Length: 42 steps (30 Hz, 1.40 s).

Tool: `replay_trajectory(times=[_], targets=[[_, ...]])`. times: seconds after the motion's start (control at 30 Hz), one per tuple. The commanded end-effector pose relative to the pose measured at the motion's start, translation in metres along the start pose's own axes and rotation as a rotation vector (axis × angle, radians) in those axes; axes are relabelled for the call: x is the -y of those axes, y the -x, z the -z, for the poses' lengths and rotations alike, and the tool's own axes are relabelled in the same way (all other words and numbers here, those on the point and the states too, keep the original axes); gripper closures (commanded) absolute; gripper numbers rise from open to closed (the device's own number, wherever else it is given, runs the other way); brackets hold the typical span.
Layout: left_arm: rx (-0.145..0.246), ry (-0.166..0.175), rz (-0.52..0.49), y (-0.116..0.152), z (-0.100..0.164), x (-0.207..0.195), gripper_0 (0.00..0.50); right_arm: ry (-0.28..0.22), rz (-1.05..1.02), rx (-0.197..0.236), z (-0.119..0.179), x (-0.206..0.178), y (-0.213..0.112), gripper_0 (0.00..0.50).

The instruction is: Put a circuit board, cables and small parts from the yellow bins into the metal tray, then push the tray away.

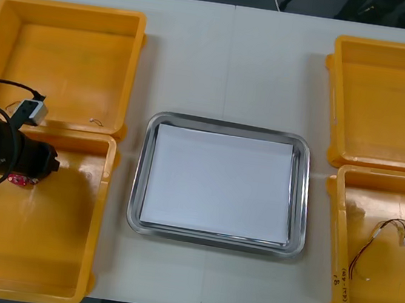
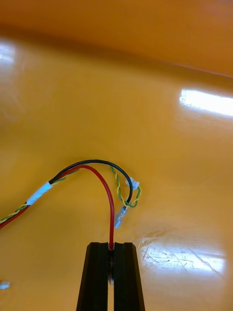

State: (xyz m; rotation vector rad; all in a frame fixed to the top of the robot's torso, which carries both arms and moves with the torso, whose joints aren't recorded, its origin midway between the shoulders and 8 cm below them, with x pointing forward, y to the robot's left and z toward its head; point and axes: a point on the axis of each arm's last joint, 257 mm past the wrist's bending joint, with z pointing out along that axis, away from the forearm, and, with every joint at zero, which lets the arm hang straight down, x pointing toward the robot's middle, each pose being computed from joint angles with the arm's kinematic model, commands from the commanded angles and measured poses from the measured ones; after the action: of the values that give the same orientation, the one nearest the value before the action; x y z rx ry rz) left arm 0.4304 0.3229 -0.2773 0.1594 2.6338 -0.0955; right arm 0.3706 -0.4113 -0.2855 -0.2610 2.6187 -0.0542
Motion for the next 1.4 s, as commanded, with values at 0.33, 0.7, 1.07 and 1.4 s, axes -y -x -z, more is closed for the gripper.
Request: replay_trajectory(times=[0.33,0.7,1.07,1.4], targets=[[0.012,0.024,-0.065,0.005,-0.003,-0.006,0.013,-0.021,0.094,-0.003,0.046,0.037,0.006,0.500],[0.007,0.028,-0.056,0.002,-0.007,-0.007,0.013,-0.031,0.095,-0.054,0.048,0.048,-0.029,0.500],[0.009,0.029,-0.057,0.003,-0.007,-0.007,0.459,-0.029,0.090,-0.075,0.041,0.050,-0.057,0.500],[0.027,0.021,-0.051,0.008,-0.002,-0.007,0.498,-0.014,0.063,-0.065,0.035,0.043,-0.063,0.500]])
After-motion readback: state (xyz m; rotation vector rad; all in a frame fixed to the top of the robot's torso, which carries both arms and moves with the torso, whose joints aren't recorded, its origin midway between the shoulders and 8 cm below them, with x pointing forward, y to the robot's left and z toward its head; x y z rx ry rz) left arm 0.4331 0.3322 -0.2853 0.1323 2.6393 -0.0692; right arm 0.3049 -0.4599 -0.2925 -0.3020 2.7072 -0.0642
